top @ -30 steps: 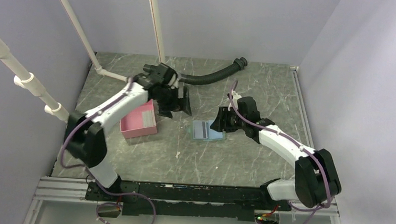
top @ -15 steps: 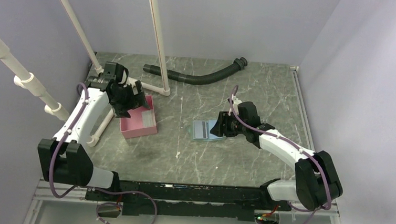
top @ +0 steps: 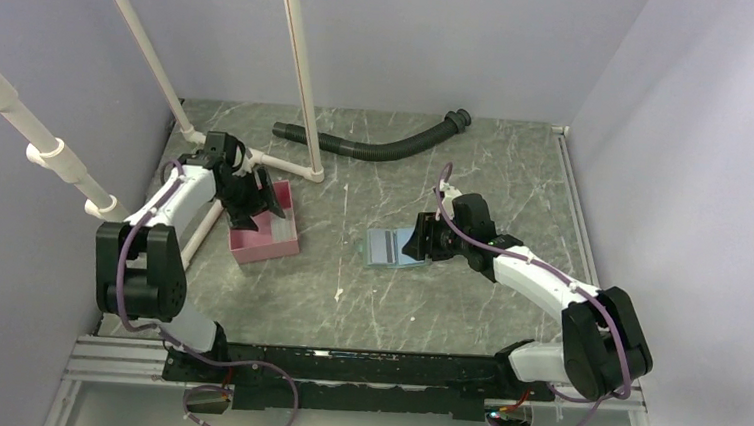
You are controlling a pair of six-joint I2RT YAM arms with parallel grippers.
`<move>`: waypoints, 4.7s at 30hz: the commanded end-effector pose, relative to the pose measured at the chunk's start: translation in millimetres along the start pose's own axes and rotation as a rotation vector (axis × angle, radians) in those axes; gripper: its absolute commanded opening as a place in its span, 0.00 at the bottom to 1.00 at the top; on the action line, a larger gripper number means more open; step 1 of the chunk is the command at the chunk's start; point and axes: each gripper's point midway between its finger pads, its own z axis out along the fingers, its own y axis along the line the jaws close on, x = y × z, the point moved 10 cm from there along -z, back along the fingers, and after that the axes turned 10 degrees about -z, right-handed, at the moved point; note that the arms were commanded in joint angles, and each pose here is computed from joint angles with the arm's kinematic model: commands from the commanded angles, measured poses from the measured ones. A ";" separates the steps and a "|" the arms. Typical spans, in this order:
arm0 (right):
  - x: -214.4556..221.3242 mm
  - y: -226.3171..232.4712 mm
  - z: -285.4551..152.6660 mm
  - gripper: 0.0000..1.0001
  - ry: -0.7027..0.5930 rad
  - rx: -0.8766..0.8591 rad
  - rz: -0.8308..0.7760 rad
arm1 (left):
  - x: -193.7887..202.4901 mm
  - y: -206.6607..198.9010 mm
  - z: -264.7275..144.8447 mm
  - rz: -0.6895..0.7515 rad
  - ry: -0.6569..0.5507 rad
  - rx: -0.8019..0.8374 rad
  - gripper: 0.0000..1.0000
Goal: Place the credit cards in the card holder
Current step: Pick up the credit card from the storage box.
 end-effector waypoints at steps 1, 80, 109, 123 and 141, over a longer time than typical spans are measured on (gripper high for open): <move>-14.9 1.7 -7.4 0.56 -0.066 0.017 -0.045 | -2.4 0.6 12.4 0.020 -0.007 0.059 0.78; -13.2 5.2 -3.4 0.56 -0.060 -0.043 -0.035 | 1.5 14.8 8.6 -0.083 0.031 0.293 0.33; -14.6 6.3 -4.5 0.56 -0.058 -0.049 -0.035 | 4.2 20.5 34.0 -0.089 0.087 0.381 0.79; -16.3 7.1 -3.2 0.56 -0.060 -0.060 -0.030 | 1.4 7.7 8.4 -0.063 0.043 0.418 0.50; -16.1 7.0 -2.3 0.56 -0.059 -0.063 -0.033 | 2.0 18.1 5.1 -0.034 0.008 0.262 0.57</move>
